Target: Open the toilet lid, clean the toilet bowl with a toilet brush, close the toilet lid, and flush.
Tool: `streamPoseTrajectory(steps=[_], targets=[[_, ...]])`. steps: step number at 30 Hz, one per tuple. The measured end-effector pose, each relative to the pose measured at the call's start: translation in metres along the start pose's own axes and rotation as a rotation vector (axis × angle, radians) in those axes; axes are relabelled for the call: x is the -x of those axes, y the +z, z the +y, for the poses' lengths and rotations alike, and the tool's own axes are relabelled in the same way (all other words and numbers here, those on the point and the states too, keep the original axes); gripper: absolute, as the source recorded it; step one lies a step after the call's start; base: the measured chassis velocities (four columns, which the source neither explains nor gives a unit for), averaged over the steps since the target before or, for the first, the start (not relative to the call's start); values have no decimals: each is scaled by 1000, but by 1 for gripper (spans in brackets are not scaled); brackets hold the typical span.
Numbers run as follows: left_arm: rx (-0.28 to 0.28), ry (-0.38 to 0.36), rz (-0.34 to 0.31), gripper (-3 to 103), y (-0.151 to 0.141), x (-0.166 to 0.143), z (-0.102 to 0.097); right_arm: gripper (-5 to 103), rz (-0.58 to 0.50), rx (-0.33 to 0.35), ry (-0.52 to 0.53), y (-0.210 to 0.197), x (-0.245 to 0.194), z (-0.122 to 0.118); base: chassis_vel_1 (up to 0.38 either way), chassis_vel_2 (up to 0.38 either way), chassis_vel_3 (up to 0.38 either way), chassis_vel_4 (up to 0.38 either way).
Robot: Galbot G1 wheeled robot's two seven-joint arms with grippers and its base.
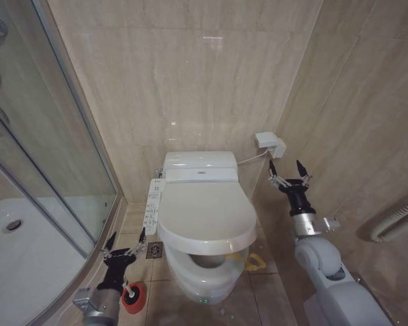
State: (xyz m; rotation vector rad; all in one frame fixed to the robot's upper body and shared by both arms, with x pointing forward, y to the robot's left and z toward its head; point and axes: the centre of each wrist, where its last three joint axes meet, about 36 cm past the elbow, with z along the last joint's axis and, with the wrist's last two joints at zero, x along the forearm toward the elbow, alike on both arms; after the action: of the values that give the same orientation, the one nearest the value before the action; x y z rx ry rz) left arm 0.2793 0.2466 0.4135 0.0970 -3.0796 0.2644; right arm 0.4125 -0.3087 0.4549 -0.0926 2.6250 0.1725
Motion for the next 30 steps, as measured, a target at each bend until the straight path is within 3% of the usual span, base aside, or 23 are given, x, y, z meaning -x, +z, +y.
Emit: streamPoseTrajectory(steps=[3, 6, 10, 13, 16, 17, 18, 19, 23, 30], targets=[[43, -90, 9, 100, -6, 2, 9, 100, 7, 8, 3, 4, -8, 6, 0, 0, 0, 0], [55, -130, 0, 100, -5, 3, 14, 100, 9, 14, 7, 7, -11, 11, 0, 0, 0, 0], [62, -123, -63, 100, -8, 2, 17, 100, 13, 16, 6, 9, -14, 15, 0, 0, 0, 0], [70, -53, -154, 100, -26, -1, 12, 100, 16, 17, 6, 10, -18, 18, 0, 0, 0, 0], [68, -6, -191, 100, -37, -4, 8, 100, 18, 19, 7, 10, -21, 19, 0, 0, 0, 0], [68, 65, -236, 100, -49, -7, 3, 100, 20, 19, 7, 10, -24, 20, 0, 0, 0, 0], [73, 185, -302, 100, -63, -10, -3, 100, 22, 18, 11, 10, -29, 20, 0, 0, 0, 0], [73, 185, -302, 100, -63, -10, -3, 100, 22, 18, 11, 10, -29, 20, 0, 0, 0, 0], [87, 347, -385, 100, -72, -9, -4, 100, 25, 20, 23, 12, -38, 23, 0, 0, 0, 0], [81, 362, -427, 100, -77, -4, 3, 100, 41, 38, 46, 10, -45, 34, 0, 0, 0, 0]])
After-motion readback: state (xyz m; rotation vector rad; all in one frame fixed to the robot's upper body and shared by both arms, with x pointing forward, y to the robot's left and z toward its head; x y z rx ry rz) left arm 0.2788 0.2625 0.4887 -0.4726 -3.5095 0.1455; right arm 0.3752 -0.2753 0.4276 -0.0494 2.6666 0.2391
